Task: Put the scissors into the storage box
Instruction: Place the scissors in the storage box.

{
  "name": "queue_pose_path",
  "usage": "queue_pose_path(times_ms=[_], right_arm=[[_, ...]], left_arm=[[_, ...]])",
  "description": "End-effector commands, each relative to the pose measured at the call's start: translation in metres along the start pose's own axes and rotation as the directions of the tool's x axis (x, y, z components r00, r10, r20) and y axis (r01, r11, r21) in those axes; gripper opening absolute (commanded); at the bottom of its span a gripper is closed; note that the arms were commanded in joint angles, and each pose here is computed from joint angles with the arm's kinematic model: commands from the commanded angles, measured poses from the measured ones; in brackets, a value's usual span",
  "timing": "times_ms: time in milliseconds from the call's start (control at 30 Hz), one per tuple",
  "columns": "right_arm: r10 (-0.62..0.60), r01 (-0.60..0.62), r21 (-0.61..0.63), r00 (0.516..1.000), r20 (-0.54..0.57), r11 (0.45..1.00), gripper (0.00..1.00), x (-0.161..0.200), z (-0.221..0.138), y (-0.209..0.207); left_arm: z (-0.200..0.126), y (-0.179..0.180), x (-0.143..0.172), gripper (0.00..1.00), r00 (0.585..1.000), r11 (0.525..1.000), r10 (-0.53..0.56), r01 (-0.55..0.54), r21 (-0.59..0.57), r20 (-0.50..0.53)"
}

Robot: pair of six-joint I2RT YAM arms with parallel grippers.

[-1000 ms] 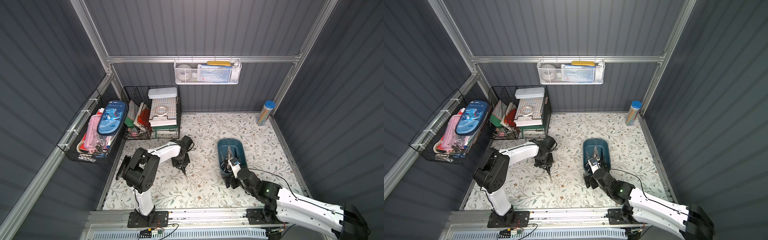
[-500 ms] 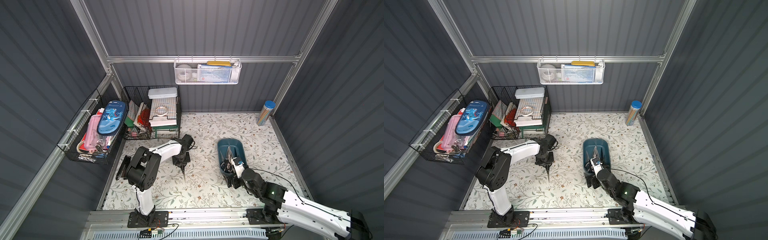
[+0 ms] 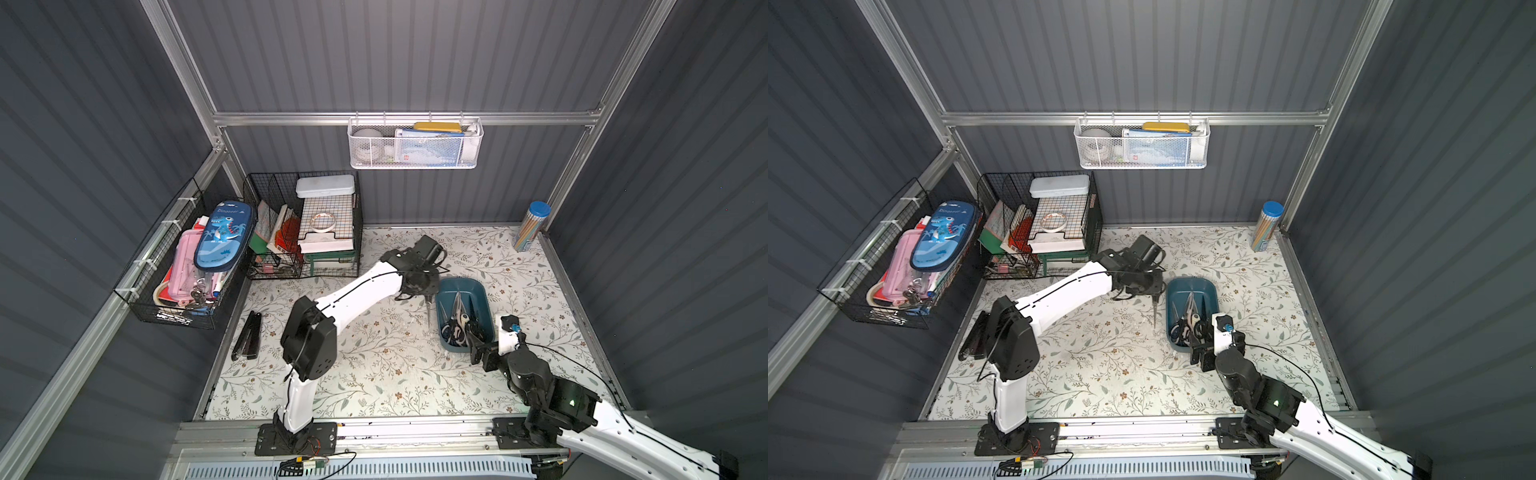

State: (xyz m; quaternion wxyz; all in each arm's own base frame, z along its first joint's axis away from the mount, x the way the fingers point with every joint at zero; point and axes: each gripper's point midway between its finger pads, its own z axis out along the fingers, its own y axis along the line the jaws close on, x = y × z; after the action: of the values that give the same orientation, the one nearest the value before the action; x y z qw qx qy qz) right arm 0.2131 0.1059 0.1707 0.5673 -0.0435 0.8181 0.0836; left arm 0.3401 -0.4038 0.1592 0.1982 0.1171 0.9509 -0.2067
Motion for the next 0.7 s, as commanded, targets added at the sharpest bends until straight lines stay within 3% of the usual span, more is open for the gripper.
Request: queue_pose_path(times_ms=[0, 67, 200, 433, 467, 500, 667], right_arm=[[0.064, -0.084, 0.212, 0.993, 0.100, 0.974, 0.99, -0.046, -0.018, -0.036], [0.056, -0.096, 0.318, 0.989, 0.134, 0.943, 0.99, -0.067, -0.031, -0.054], [0.064, -0.152, 0.390, 0.971, 0.228, 0.908, 0.99, -0.102, -0.049, -0.069], [0.079, -0.172, 0.321, 0.956, 0.283, 0.932, 0.99, -0.097, -0.047, -0.064], [0.089, -0.175, 0.307, 0.958, 0.272, 0.936, 0.99, -0.091, -0.045, -0.064], [0.092, -0.168, 0.291, 0.961, 0.260, 0.942, 0.99, -0.085, -0.043, -0.062], [0.027, -0.095, 0.307, 0.975, 0.220, 0.947, 0.99, -0.068, -0.037, -0.062]], left_arm=[[0.028, -0.024, 0.018, 0.00, 0.994, 0.997, 0.028, -0.020, 0.070, -0.110], [0.038, -0.042, 0.021, 0.00, 0.991, 0.993, 0.042, -0.027, 0.115, -0.130], [0.068, -0.061, 0.031, 0.00, 0.984, 0.987, 0.029, -0.001, 0.163, -0.174], [0.087, -0.070, 0.021, 0.00, 0.989, 0.984, -0.016, 0.042, 0.174, -0.146], [0.087, -0.070, 0.019, 0.07, 0.990, 0.984, -0.023, 0.047, 0.170, -0.140], [0.087, -0.070, 0.016, 0.26, 0.991, 0.985, -0.025, 0.047, 0.165, -0.133], [0.065, -0.049, 0.002, 0.39, 0.998, 0.997, -0.013, 0.017, 0.072, -0.057]])
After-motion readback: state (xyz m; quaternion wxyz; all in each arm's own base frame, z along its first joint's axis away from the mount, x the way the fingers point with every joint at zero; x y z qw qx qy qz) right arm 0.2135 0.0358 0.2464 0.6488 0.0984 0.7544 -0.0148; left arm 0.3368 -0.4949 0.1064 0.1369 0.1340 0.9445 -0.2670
